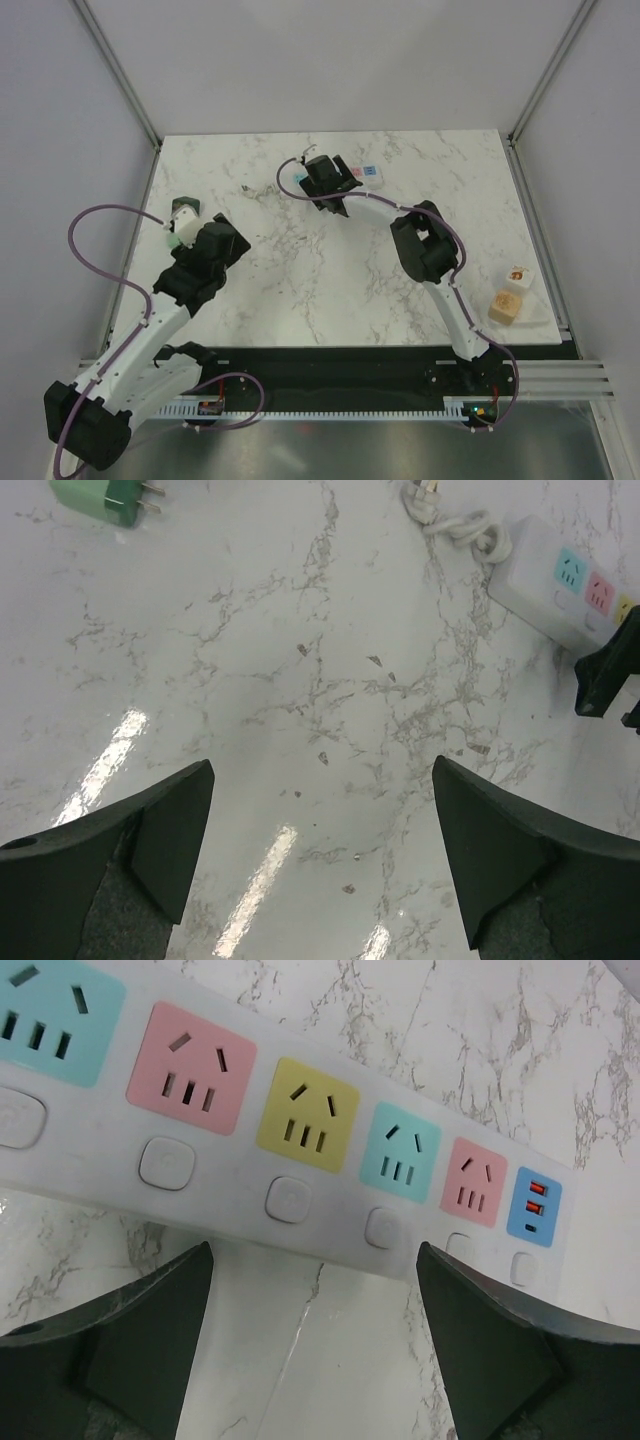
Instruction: Pull the plug off the socket
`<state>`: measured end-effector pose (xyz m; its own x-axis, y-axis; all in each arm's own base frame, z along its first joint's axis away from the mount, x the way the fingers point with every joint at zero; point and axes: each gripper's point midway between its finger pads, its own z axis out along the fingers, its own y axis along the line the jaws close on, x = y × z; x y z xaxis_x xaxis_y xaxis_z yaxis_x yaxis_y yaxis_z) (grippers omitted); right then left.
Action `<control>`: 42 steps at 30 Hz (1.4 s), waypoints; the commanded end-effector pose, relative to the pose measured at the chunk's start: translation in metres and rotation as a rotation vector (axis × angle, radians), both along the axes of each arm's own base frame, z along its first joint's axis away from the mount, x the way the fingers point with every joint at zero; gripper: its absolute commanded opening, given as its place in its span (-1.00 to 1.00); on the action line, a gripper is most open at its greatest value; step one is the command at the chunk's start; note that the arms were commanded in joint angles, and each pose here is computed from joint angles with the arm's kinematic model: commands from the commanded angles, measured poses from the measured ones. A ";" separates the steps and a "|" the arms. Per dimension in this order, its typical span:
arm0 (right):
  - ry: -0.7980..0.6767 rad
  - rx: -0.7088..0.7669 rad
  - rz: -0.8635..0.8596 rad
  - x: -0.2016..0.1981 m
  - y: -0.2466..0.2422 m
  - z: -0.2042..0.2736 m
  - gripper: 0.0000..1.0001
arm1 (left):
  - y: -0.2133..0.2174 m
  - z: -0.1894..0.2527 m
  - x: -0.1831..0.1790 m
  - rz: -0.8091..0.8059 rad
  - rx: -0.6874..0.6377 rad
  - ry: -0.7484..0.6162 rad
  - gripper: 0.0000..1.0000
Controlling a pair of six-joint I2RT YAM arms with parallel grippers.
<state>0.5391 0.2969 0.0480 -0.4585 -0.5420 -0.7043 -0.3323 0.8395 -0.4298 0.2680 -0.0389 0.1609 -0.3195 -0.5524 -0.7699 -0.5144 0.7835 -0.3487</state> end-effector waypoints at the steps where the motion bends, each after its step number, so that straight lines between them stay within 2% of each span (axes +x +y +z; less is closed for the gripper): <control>1: -0.087 0.055 -0.034 0.003 0.000 0.069 0.82 | -0.017 0.012 0.013 -0.134 0.025 -0.050 0.95; 2: -0.086 0.078 -0.072 -0.002 -0.006 0.080 0.87 | -0.026 0.016 0.015 -0.201 0.027 -0.060 0.95; 3: -0.120 0.115 -0.104 -0.007 -0.013 0.113 0.90 | -0.032 0.020 0.017 -0.241 0.024 -0.076 0.96; 5: -0.111 0.172 -0.204 -0.020 -0.031 0.133 0.92 | -0.049 0.028 0.016 -0.351 -0.003 -0.108 0.94; 6: -0.141 0.225 -0.240 -0.027 -0.041 0.163 0.92 | -0.054 0.031 0.015 -0.396 0.005 -0.123 0.92; 9: -0.096 0.270 -0.360 -0.058 -0.087 0.166 0.92 | -0.079 0.055 0.009 -0.544 -0.052 -0.227 0.78; 13: -0.012 0.320 -0.471 -0.105 -0.133 0.154 0.90 | -0.115 0.077 0.004 -0.722 -0.153 -0.333 0.72; 14: 0.014 0.319 -0.490 -0.117 -0.143 0.149 0.89 | -0.136 0.077 -0.005 -0.834 -0.209 -0.321 0.70; 16: 0.049 0.351 -0.545 -0.145 -0.168 0.140 0.89 | -0.168 0.069 -0.010 -0.937 -0.281 -0.263 0.65; 18: 0.090 0.392 -0.572 -0.175 -0.189 0.131 0.90 | -0.196 0.060 -0.013 -1.010 -0.304 -0.225 0.57; 20: 0.083 0.469 -0.601 -0.196 -0.202 0.138 0.90 | -0.231 0.068 -0.026 -1.084 -0.309 -0.253 0.49; 21: 0.111 0.465 -0.645 -0.209 -0.216 0.122 0.91 | -0.244 0.066 -0.030 -1.107 -0.318 -0.248 0.44; 22: 0.117 0.456 -0.685 -0.221 -0.228 0.119 0.93 | -0.264 0.061 -0.038 -1.146 -0.330 -0.228 0.44; 23: 0.085 0.506 -0.740 -0.231 -0.237 0.126 0.93 | -0.278 0.064 -0.040 -1.165 -0.354 -0.244 0.44; 26: 0.028 0.466 -0.872 -0.261 -0.277 0.127 0.96 | -0.324 0.057 -0.053 -1.250 -0.337 -0.218 0.48; 27: 0.001 0.454 -0.931 -0.268 -0.294 0.129 0.96 | -0.346 0.074 -0.066 -1.305 -0.340 -0.250 0.51; 28: -0.012 0.424 -0.966 -0.278 -0.306 0.132 0.96 | -0.361 0.057 -0.066 -1.318 -0.307 -0.214 0.54; 34: -0.103 0.478 -1.071 -0.304 -0.343 0.165 0.96 | -0.440 0.076 -0.106 -1.505 -0.287 -0.359 0.62; 35: -0.123 0.486 -1.065 -0.305 -0.345 0.173 0.96 | -0.451 0.058 -0.108 -1.529 -0.254 -0.350 0.62; 38: -0.187 0.493 -1.044 -0.296 -0.352 0.211 0.96 | -0.480 0.063 -0.117 -1.572 -0.236 -0.424 0.61; 42: -0.190 0.457 -1.080 -0.290 -0.363 0.226 0.96 | -0.524 0.052 -0.122 -1.599 -0.170 -0.459 0.58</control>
